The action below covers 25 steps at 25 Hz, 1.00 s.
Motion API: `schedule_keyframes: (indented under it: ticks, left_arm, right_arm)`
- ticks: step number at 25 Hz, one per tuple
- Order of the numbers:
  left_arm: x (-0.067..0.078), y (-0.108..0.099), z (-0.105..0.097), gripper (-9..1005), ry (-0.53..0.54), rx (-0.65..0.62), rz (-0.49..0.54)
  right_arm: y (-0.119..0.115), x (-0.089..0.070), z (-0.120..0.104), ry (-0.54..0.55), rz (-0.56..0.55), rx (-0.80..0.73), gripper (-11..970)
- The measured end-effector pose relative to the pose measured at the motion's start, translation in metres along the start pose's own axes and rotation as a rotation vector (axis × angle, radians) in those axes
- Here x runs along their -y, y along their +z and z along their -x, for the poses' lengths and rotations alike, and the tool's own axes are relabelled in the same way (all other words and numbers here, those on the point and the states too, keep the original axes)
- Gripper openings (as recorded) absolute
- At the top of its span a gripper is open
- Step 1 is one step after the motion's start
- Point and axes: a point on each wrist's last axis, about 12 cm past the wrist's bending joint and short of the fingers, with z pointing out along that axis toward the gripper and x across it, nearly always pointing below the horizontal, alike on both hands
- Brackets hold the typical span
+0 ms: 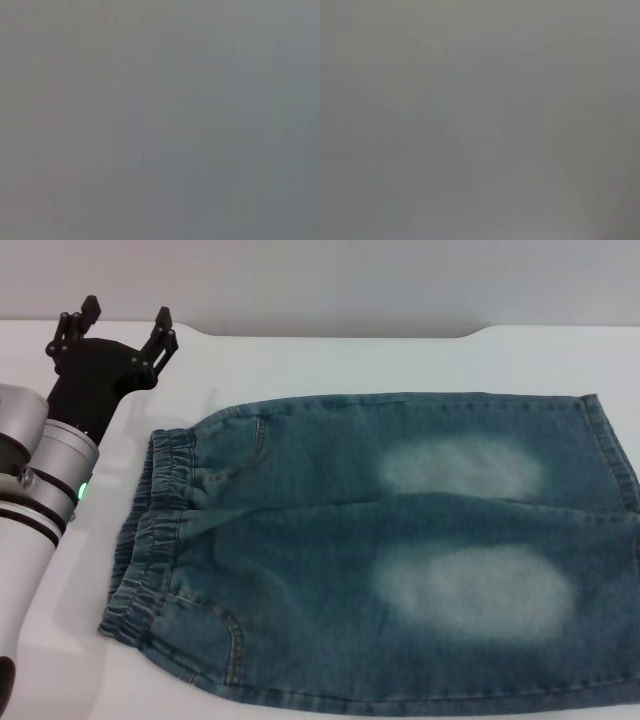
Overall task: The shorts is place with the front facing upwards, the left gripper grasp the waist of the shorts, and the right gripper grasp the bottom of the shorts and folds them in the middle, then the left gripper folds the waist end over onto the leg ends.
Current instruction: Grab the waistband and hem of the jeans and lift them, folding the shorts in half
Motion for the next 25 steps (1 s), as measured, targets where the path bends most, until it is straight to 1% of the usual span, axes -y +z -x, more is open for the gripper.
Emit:
schedule_keyframes:
  ticks: [1, 8, 14, 18, 19, 20, 22, 23, 25]
  left_arm:
    - [0.0, 0.0, 0.0, 849, 0.0, 0.0, 0.0]
    - [0.002, 0.003, 0.001, 848, 0.0, -0.003, -0.008]
    - [0.002, 0.003, 0.0, 847, 0.0, -0.005, -0.008]
    - [0.004, 0.003, 0.0, 846, -0.005, -0.01, -0.013]
    - [0.009, 0.006, 0.0, 846, -0.022, -0.034, -0.032]
    - [0.009, 0.006, 0.0, 846, -0.022, -0.034, -0.032]
    - [0.014, 0.011, 0.001, 845, -0.03, -0.075, -0.052]
    - [0.017, 0.015, 0.002, 845, -0.022, -0.1, -0.062]
    - [0.023, 0.02, 0.006, 845, 0.002, -0.112, -0.079]
  right_arm:
    - [-0.004, 0.005, 0.0, 0.0, -0.025, -0.002, 676]
    - [-0.008, 0.008, -0.002, 0.002, -0.046, -0.01, 677]
    - [-0.003, 0.006, -0.001, 0.003, -0.039, -0.003, 677]
    - [0.001, 0.001, 0.0, -0.001, -0.004, -0.003, 678]
    - [0.002, -0.002, -0.001, -0.002, 0.011, -0.007, 678]
    - [0.004, -0.004, -0.001, -0.004, 0.029, -0.016, 678]
    - [0.008, -0.007, -0.001, -0.007, 0.053, -0.042, 678]
    - [0.011, -0.008, -0.001, -0.006, 0.061, -0.064, 678]
    - [0.016, -0.009, 0.003, 0.006, 0.075, -0.111, 678]
